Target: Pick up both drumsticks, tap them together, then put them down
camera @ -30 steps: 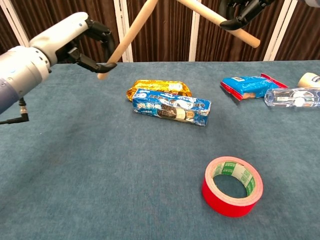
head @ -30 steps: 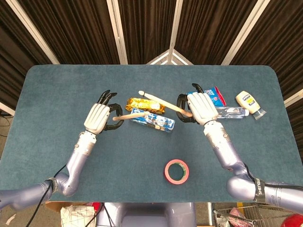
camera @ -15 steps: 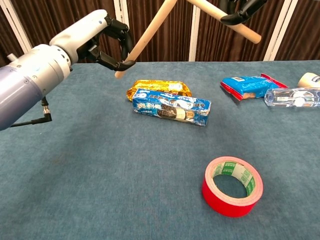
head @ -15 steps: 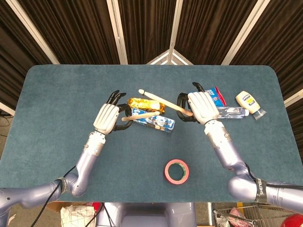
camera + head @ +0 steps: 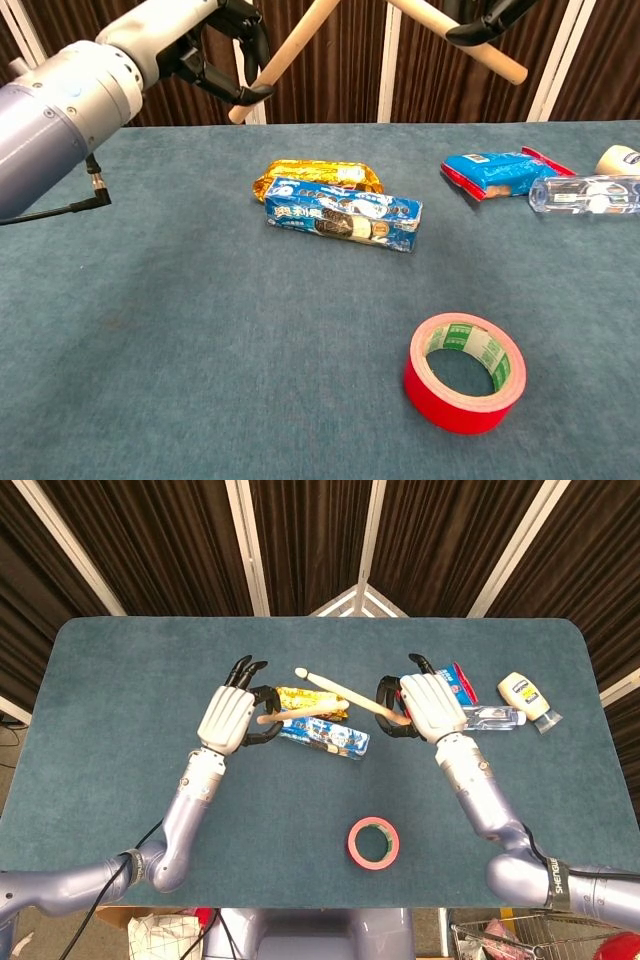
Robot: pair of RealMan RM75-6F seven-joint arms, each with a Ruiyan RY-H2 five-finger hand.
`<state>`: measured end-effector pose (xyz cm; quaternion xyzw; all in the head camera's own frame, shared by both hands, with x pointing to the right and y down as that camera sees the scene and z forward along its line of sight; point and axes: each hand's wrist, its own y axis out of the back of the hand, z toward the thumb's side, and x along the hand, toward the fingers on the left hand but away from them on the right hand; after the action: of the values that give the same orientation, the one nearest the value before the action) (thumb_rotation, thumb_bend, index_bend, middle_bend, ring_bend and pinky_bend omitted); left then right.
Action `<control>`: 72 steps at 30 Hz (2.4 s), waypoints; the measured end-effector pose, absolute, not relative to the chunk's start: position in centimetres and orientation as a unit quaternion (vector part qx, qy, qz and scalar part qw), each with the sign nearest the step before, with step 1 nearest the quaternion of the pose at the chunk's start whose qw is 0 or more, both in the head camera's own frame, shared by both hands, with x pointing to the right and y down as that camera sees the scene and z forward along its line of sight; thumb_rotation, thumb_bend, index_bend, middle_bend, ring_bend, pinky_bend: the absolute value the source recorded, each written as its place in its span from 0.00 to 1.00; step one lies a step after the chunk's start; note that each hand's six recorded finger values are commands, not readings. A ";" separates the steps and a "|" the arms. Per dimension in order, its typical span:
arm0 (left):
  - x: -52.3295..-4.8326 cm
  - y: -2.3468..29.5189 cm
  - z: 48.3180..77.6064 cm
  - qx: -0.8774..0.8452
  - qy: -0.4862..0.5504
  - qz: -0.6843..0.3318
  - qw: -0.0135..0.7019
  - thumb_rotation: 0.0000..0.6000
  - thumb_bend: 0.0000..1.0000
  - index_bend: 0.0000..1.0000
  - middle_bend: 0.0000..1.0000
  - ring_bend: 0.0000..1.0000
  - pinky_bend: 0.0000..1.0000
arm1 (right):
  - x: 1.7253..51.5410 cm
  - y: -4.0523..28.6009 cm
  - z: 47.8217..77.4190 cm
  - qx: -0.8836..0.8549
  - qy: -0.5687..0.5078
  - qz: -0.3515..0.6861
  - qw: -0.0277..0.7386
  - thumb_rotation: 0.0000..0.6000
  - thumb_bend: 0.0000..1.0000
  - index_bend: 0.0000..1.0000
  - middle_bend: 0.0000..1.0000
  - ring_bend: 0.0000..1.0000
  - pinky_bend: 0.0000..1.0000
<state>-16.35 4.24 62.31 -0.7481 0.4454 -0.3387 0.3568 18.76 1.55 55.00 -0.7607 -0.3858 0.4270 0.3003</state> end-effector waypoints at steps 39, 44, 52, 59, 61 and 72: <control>-14.3 4.6 63.0 -0.751 0.459 -0.327 0.344 1.00 0.47 0.66 0.60 0.13 0.04 | 17.1 2.6 53.9 -0.778 -0.373 0.410 0.294 1.00 0.41 0.85 0.68 0.57 0.07; -14.2 4.7 63.0 -0.751 0.459 -0.326 0.345 1.00 0.47 0.66 0.60 0.13 0.04 | 17.1 2.7 54.0 -0.779 -0.373 0.411 0.294 1.00 0.41 0.85 0.68 0.57 0.07; -14.0 4.8 63.1 -0.753 0.460 -0.324 0.341 1.00 0.47 0.66 0.60 0.13 0.04 | 17.3 2.7 54.0 -0.778 -0.372 0.412 0.295 1.00 0.41 0.85 0.68 0.57 0.07; -13.7 4.8 63.1 -0.755 0.460 -0.322 0.339 1.00 0.47 0.66 0.60 0.13 0.04 | 17.2 2.7 54.0 -0.778 -0.372 0.411 0.295 1.00 0.41 0.85 0.68 0.57 0.07; -13.7 5.0 63.2 -0.756 0.458 -0.323 0.338 1.00 0.47 0.66 0.60 0.13 0.04 | 17.3 2.7 54.0 -0.778 -0.373 0.412 0.294 1.00 0.41 0.85 0.68 0.57 0.07; -17.3 4.9 62.0 -0.744 0.426 -0.344 0.383 1.00 0.47 0.67 0.60 0.13 0.04 | 20.8 2.2 55.6 -0.756 -0.376 0.445 0.300 1.00 0.41 0.85 0.68 0.57 0.07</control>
<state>-17.28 4.91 62.03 -0.7442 0.4256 -0.3442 0.3828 20.78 2.18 55.63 -0.7555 -0.3764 0.4446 0.2998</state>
